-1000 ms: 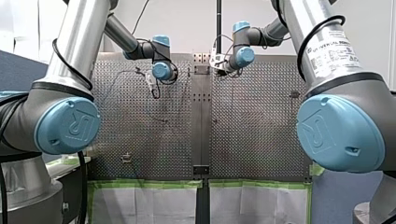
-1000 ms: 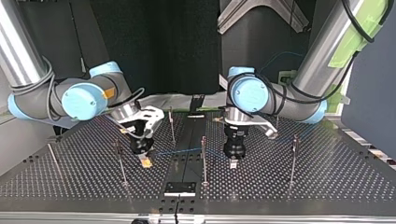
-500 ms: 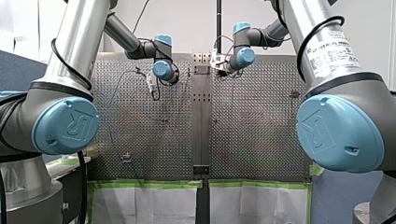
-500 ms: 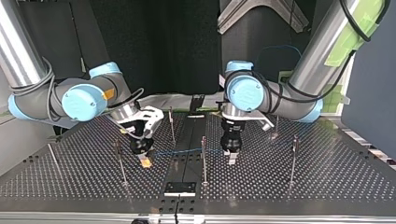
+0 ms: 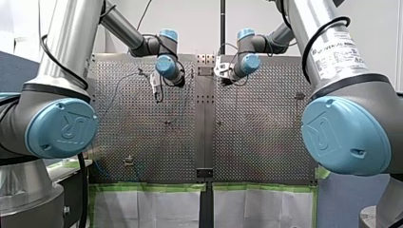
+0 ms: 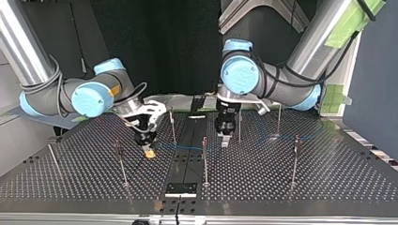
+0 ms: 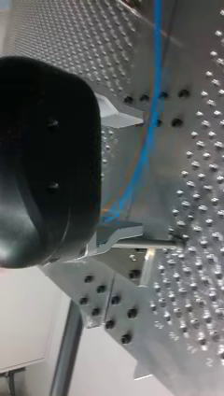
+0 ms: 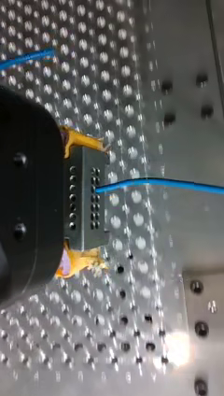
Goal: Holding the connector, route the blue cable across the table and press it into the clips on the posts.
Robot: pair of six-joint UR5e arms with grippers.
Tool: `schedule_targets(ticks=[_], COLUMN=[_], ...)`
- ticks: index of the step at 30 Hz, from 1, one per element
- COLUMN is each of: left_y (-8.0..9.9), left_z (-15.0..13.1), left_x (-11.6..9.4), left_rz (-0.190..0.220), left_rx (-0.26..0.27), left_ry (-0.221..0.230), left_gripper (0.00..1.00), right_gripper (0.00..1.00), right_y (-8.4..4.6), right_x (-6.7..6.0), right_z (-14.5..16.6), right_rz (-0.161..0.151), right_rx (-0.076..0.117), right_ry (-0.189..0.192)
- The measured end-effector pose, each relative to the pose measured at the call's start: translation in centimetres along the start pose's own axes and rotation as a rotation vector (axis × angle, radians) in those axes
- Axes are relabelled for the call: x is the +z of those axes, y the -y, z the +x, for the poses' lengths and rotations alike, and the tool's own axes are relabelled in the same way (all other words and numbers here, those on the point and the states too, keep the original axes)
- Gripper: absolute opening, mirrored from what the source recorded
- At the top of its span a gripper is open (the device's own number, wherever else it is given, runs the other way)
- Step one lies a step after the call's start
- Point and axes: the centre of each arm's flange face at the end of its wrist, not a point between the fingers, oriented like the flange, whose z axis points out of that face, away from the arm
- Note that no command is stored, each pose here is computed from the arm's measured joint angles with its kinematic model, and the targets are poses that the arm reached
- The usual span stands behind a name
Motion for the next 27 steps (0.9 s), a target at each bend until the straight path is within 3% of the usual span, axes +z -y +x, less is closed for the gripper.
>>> schedule_targets(ticks=[8,13,20,27], left_y=[0.9,2.2,4.9,7.8], left_z=[-0.2,-1.2,-4.4,-5.3], left_x=[-3.3,-5.1,-7.7,-8.0], left_rz=[0.026,0.057,0.095,0.105], left_rx=[0.008,0.032,0.043,0.036], left_ry=[-0.003,0.019,0.119,0.186], left_gripper=[1.0,1.0,1.0,1.0], right_gripper=[0.0,0.0,0.0,0.0], right_y=[-0.7,-1.6,-3.0,-4.4], right_x=[-0.4,-0.7,-0.9,-0.9], right_z=[-2.4,-3.6,-4.2,-4.2], right_rz=[-0.014,-0.03,-0.05,-0.069], right_rx=[0.009,0.015,0.022,0.026], right_ry=[0.048,0.071,0.086,0.085])
